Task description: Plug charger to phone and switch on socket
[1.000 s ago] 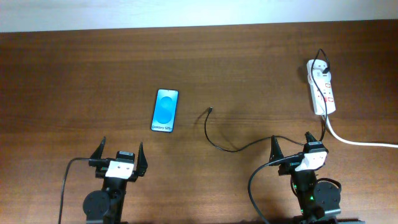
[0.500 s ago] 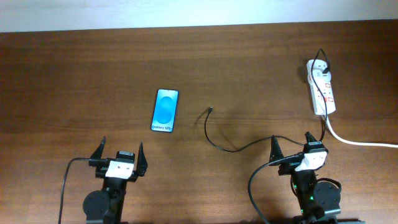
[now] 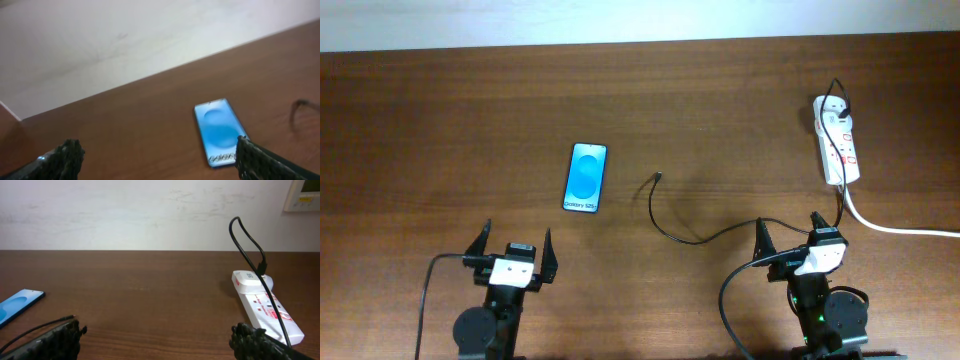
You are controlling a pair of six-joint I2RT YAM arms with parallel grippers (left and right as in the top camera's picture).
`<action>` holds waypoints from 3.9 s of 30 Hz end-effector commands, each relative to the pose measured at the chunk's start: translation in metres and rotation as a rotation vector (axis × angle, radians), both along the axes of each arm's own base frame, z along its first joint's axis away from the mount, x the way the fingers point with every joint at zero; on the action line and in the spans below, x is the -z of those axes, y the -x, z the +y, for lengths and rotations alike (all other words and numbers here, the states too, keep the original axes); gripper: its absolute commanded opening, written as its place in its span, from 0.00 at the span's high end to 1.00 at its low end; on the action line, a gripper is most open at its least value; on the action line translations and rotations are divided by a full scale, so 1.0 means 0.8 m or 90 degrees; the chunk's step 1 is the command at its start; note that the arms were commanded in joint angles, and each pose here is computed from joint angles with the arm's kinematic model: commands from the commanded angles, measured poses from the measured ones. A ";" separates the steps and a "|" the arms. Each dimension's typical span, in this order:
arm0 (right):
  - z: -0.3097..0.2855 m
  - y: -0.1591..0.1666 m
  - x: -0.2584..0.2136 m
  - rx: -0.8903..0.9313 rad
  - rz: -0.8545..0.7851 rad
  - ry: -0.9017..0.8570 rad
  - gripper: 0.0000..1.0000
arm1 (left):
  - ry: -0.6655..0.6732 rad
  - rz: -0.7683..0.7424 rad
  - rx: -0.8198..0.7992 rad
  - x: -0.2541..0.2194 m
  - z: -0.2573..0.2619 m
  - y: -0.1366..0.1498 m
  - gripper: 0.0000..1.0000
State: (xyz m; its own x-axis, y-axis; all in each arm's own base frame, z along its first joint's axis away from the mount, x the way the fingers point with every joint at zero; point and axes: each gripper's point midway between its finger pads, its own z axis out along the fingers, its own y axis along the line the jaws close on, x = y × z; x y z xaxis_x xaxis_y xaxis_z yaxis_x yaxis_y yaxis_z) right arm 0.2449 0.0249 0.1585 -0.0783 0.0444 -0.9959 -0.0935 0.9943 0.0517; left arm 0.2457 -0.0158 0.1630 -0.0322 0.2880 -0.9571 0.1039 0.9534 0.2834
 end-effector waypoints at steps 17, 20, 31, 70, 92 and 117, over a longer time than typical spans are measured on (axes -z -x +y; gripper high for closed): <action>0.000 0.000 0.006 -0.001 0.008 -0.001 0.01 | 0.203 0.072 0.130 -0.091 -0.048 -0.016 0.00; 0.000 0.000 0.006 -0.001 0.008 -0.001 0.02 | 0.214 0.146 0.149 -0.119 -0.058 -0.042 0.01; 0.000 0.000 0.006 -0.001 0.008 -0.001 0.02 | 0.245 0.538 0.110 -0.118 -0.080 -0.153 0.01; 0.000 0.000 0.006 -0.001 0.008 -0.001 0.02 | -0.019 0.942 -0.115 0.207 -0.135 -0.243 0.07; 0.000 0.000 0.006 -0.001 0.008 -0.001 0.02 | 0.023 0.903 -0.203 0.146 -0.118 -0.250 0.01; 0.000 0.000 0.006 -0.001 0.008 -0.001 0.02 | 0.042 0.968 -0.155 0.215 -0.113 -0.217 0.06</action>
